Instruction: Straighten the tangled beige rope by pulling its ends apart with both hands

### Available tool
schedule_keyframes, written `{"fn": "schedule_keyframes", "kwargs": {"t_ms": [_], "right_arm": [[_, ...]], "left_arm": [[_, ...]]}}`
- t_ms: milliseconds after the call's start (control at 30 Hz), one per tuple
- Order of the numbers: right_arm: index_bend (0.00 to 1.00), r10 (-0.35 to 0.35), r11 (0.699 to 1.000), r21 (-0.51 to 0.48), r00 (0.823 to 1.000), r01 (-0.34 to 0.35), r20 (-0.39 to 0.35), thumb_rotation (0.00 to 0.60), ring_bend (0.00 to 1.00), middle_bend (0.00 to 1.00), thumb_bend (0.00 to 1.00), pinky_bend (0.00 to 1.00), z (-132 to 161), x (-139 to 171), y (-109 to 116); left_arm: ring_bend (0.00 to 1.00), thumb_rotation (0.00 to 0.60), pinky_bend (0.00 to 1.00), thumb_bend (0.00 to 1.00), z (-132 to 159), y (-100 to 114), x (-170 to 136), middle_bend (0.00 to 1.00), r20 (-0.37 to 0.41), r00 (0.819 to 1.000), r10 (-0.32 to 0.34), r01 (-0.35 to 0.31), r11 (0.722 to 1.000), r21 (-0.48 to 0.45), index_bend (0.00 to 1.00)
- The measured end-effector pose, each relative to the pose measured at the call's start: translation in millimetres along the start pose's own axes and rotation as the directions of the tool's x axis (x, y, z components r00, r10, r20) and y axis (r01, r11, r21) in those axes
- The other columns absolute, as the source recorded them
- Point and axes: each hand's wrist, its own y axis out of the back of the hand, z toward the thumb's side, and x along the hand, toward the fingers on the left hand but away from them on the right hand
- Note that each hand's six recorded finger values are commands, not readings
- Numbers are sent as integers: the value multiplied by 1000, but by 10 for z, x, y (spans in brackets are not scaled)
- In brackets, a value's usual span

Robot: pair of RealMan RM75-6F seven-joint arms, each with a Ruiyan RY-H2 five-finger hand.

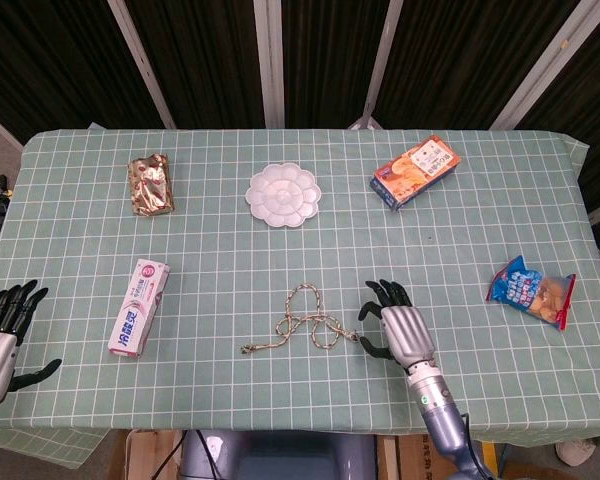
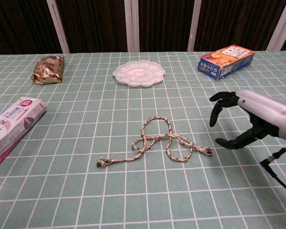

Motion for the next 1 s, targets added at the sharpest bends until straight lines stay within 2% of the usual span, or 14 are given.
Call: {"fn": "schedule_keyframes", "kwargs": {"t_ms": [467,867,1000], "right_arm": [[511,29,1000,2,999,-29,38,600,0,152,322,0,49,-159,-330],[534,33,999,-5,999,-33,42,600,0,165,328,0,90,-183,-431],[551,33,999,-5,998,-33,50,600,0,171,379,0,74,-189,-438]], "left_arm": [[0,600,0,104,-28,-3,17,0,-11,1000,-6,6,1000,-8,74],[0,600,0,104,-33,-2,23,0,-11,1000,-5,4,1000,-9,74],[0,600,0,104,-33,-4,24,0,-10,1000,-6,6,1000,-9,74]]}}
